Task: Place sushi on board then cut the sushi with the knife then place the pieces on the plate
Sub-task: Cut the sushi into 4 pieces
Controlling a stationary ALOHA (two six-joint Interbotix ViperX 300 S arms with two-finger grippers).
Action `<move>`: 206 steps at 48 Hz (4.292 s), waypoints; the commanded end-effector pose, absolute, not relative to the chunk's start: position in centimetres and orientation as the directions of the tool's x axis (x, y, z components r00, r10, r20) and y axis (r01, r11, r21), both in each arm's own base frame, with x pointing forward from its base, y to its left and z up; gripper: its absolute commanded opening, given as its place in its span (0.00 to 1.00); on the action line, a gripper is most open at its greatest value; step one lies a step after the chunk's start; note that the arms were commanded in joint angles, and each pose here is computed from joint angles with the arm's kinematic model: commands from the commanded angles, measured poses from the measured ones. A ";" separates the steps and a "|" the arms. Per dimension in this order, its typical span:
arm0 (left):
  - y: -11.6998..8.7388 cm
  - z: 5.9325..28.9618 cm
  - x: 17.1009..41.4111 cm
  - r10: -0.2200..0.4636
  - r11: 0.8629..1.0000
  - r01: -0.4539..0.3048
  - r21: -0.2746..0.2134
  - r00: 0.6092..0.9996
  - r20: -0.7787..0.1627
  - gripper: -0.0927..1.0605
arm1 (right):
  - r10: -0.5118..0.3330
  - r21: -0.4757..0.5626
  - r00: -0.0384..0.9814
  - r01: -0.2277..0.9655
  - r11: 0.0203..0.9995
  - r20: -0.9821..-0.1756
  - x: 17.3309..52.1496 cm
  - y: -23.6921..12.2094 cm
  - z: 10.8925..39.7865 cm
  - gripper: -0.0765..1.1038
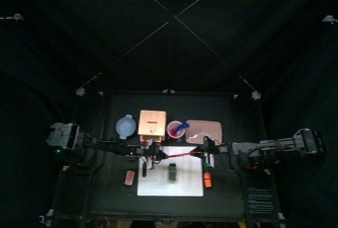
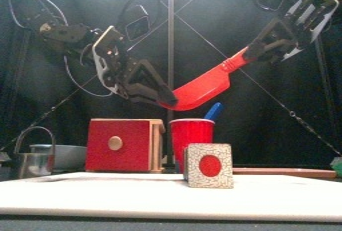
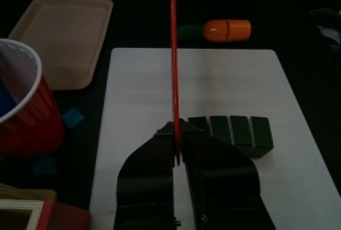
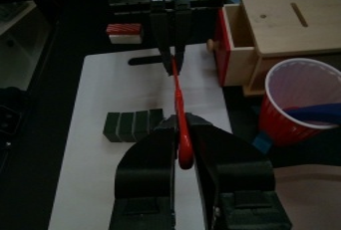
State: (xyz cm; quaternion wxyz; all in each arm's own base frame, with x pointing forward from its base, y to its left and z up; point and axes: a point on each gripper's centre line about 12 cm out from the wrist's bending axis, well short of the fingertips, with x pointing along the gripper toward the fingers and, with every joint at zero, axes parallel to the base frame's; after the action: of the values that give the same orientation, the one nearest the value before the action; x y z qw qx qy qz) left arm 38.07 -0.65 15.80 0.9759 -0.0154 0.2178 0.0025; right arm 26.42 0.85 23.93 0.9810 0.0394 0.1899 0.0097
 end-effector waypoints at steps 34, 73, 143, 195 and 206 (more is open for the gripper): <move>-3.7 14.9 36.7 -0.077 0.997 0.073 -0.030 0.824 -0.561 0.36 | 0.133 0.265 0.756 0.055 0.963 -0.641 27.3 4.4 18.5 0.32; -4.8 13.2 38.1 -0.095 0.995 0.096 -0.029 0.801 -0.591 0.36 | 0.131 0.244 0.709 0.060 0.968 -0.693 27.5 4.7 16.5 0.32; -5.7 13.6 38.4 -0.112 0.993 0.117 -0.030 0.797 -0.593 0.36 | 0.098 0.158 0.689 0.024 0.987 -0.718 28.3 4.0 15.8 0.32; -2.2 11.5 38.6 -0.046 0.996 0.087 0.029 0.753 -0.657 0.36 | 0.021 0.075 0.632 0.059 0.995 -0.775 29.7 1.3 13.4 0.32; -2.4 14.3 38.8 -0.054 0.995 0.092 0.034 0.800 -0.597 0.36 | 0.024 0.071 0.671 0.042 0.997 -0.741 30.1 1.6 15.9 0.32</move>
State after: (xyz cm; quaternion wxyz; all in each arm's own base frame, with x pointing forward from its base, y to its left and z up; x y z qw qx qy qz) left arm 38.31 -2.23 11.62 0.9354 0.0285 0.3505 -0.0358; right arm 29.46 1.43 13.64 0.8994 0.0425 0.4350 -0.0093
